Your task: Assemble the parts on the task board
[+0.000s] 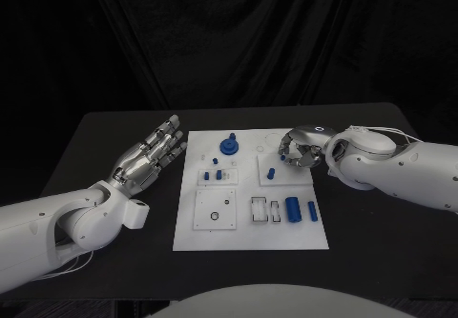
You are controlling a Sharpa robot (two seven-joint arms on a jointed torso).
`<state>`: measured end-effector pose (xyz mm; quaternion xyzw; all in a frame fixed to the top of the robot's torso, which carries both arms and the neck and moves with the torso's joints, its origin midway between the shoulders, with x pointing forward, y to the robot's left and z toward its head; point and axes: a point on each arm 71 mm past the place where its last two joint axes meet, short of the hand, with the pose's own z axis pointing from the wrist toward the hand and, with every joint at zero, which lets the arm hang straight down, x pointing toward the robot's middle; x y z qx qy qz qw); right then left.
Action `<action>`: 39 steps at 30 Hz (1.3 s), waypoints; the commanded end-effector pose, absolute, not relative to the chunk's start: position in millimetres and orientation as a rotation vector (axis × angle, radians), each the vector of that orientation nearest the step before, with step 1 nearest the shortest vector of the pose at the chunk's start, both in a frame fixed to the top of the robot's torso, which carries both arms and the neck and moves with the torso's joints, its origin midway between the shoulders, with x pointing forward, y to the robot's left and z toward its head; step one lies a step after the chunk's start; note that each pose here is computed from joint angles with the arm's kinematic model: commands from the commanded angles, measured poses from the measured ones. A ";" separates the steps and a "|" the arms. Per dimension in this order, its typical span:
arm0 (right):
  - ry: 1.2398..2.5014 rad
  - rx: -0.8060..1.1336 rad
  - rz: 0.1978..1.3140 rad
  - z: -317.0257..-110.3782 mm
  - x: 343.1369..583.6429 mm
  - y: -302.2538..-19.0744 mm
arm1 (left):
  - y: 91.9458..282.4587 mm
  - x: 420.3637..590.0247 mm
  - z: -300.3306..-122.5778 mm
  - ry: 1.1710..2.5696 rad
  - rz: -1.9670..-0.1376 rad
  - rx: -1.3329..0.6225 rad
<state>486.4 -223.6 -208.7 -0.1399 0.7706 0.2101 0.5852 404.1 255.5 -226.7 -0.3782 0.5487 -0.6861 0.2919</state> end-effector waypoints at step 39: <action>1.659 -0.310 0.551 -211.4 488.0 -219.6 | 260.9 408.3 -214.0 1.216 -1.978 -0.893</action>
